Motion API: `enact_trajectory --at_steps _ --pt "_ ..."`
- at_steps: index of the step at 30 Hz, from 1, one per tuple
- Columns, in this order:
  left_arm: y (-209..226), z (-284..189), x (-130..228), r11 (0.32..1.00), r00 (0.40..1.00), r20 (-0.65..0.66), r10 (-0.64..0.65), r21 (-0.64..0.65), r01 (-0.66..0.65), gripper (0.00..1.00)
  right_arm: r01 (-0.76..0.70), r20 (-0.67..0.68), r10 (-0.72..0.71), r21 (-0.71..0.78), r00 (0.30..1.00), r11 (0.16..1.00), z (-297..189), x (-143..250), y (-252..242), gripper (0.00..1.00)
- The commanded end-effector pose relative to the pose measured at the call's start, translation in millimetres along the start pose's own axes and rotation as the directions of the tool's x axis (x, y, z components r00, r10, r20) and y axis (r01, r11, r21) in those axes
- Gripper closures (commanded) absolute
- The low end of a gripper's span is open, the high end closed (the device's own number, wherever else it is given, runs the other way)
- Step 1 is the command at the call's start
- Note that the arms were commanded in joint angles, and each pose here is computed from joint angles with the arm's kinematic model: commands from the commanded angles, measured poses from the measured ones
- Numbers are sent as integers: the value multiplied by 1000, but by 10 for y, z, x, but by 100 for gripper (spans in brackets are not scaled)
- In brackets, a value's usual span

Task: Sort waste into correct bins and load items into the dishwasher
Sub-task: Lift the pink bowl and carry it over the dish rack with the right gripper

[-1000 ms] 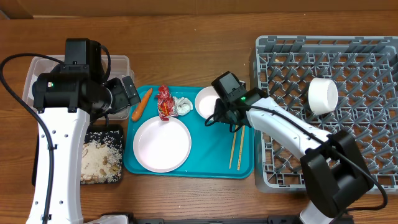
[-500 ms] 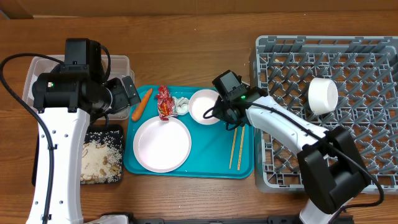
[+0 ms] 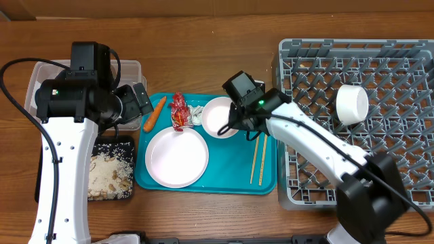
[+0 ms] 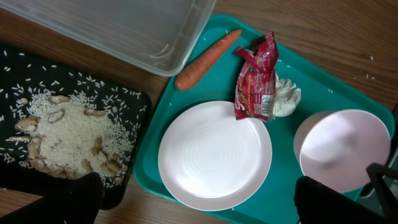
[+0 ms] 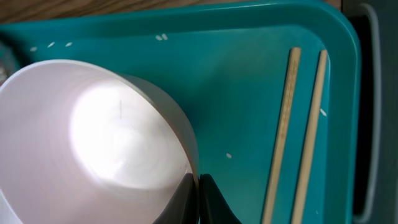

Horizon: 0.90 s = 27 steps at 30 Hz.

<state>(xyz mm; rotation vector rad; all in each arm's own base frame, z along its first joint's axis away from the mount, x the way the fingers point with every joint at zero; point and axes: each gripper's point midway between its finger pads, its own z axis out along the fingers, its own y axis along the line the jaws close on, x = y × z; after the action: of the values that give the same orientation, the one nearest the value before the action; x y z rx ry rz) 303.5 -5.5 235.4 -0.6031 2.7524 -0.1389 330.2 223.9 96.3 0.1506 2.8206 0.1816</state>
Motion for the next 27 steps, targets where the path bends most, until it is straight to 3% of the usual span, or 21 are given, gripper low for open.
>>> enact_trajectory --at_steps 1,13,19,27 --pt "19 -13 -21 1000 1000 7 -13 -8 13 0 50 98 -43 -64 994 997 -472 -138 111 96" --pt "19 -13 -22 1000 1000 7 -13 -8 13 0 95 350 -12 -219 937 971 -1626 -325 58 96" --pt "19 -14 -21 1000 1000 7 -13 -8 13 0 16 480 9 -49 877 999 -1908 -430 -428 96" --pt "18 -13 -22 1000 1000 7 -13 -8 13 0 -59 515 -61 213 855 975 -1974 -401 -961 96"
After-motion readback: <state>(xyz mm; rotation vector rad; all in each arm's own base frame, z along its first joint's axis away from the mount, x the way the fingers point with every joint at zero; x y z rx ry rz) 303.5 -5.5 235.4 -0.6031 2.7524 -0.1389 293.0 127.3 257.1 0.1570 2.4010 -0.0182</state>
